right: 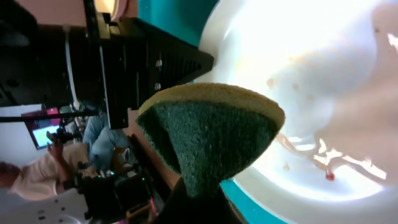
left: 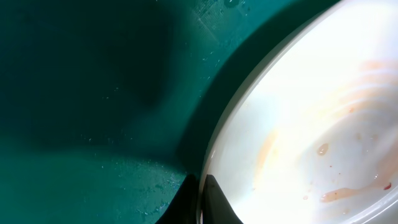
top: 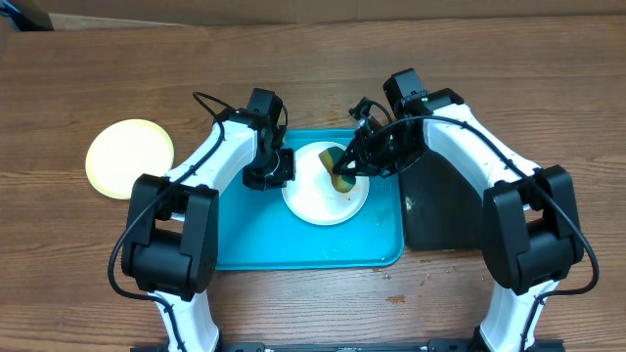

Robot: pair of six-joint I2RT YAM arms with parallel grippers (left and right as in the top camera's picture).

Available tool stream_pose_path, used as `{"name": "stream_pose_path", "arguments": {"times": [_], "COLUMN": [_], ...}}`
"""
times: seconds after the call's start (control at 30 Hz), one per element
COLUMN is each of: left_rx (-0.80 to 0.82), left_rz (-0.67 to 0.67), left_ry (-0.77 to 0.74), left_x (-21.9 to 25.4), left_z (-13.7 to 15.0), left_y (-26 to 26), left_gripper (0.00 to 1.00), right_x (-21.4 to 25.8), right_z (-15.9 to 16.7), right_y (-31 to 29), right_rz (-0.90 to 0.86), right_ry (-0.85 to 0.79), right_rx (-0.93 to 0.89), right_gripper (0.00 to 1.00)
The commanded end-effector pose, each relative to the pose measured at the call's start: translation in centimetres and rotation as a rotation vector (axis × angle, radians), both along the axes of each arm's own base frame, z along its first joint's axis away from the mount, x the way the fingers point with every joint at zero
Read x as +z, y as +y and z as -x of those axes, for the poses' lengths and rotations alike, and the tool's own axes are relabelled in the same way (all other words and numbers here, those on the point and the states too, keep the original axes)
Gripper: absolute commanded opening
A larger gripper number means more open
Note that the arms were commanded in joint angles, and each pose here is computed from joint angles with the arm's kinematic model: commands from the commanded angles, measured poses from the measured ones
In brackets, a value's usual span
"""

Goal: Clean dirty plates on tray and stack at the side
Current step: 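Carry sponge over the white plate and scrub it with right gripper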

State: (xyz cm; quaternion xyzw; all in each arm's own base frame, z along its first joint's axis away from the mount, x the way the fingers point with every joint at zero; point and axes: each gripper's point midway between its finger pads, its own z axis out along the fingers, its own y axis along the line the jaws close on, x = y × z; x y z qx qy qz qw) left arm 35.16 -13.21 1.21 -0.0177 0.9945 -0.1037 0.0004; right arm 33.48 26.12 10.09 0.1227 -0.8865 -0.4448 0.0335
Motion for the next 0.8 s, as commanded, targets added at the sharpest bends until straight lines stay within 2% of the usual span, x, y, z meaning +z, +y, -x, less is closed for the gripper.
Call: {"name": "stream_pose_path", "arguments": {"times": [0.0, 0.1, 0.23, 0.43, 0.6, 0.77], "left_rx": [-0.022, -0.022, -0.022, -0.022, -0.022, -0.022], "left_rz": [0.004, 0.004, 0.003, 0.004, 0.004, 0.004], "left_ry": [-0.006, -0.006, -0.005, -0.006, -0.006, -0.006], "left_x": [-0.1, -0.1, -0.1, -0.1, -0.1, -0.1], "left_z": [-0.2, -0.2, -0.1, -0.2, -0.2, -0.2], "left_y": [-0.4, -0.4, -0.3, -0.4, -0.4, -0.4], "left_gripper": [0.04, 0.04, 0.04, 0.04, 0.04, 0.04], "right_x": [1.4, 0.1, -3.2, -5.0, -5.1, -6.2], "right_z": [0.3, 0.1, 0.5, 1.5, 1.9, 2.6], "right_y": [0.8, 1.0, 0.4, 2.0, 3.2, 3.1], "right_rz": [-0.079, -0.048, 0.093, 0.067, -0.049, -0.085], "right_ry": [-0.124, -0.157, -0.156, -0.135, -0.190, -0.285], "right_rx": [0.076, 0.076, 0.043, 0.013, 0.043, 0.100], "right_gripper": [0.04, 0.04, 0.04, 0.04, 0.04, 0.04]}}
